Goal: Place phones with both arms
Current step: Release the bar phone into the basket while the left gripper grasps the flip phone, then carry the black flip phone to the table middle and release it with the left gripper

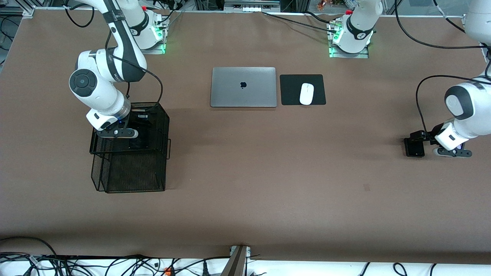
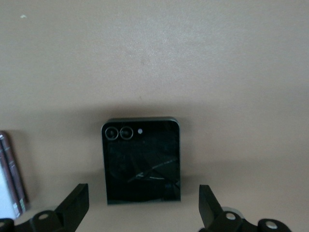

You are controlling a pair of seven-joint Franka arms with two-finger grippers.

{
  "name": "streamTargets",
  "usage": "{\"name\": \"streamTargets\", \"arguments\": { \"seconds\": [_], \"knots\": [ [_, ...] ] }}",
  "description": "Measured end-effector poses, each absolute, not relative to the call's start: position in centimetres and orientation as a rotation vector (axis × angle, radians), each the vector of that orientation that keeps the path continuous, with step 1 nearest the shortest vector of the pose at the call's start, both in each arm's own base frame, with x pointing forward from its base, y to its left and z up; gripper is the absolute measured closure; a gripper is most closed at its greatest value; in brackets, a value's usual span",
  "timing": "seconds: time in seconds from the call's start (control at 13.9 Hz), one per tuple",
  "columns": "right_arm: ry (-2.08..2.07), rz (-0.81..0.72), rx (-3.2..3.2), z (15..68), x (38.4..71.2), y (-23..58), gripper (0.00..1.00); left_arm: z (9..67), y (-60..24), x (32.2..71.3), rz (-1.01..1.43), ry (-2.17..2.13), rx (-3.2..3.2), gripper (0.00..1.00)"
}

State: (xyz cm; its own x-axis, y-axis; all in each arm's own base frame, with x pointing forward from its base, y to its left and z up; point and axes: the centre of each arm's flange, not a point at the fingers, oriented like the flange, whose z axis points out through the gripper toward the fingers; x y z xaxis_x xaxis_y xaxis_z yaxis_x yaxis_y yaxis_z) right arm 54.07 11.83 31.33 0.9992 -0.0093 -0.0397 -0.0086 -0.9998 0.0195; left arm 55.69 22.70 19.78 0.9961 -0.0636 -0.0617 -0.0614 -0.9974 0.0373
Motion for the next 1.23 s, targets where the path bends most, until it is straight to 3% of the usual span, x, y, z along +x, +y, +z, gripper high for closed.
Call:
{"name": "streamTargets", "arguments": {
  "seconds": [0.07,0.36,0.5,0.65,0.87,1.01,1.23],
  "knots": [
    [-0.014,-0.065,3.122,31.7,54.2,11.9,0.00,19.1,22.7,55.7,-0.094,-0.101,3.104,0.00],
    [-0.009,-0.146,3.120,35.5,55.6,12.5,0.00,17.1,22.7,55.7,-0.077,-0.106,3.108,0.00],
    [-0.009,-0.206,3.121,39.5,56.5,12.7,0.00,16.2,22.7,55.6,-0.083,-0.106,3.106,0.04],
    [-0.023,-0.251,3.122,44.4,57.2,12.2,0.00,16.6,23.0,55.7,-0.071,-0.100,3.110,0.19],
    [-0.087,-0.280,3.118,49.8,57.6,10.6,0.00,17.3,22.9,56.3,-0.056,-0.107,3.111,0.19],
    [-0.151,-0.275,3.115,51.5,57.9,9.0,0.00,20.1,21.7,57.9,-0.089,-0.144,3.086,0.19],
    [-0.210,-0.256,3.113,52.5,58.2,6.9,0.00,28.7,15.4,61.8,-0.241,-0.169,3.013,0.19]
  ]
}}
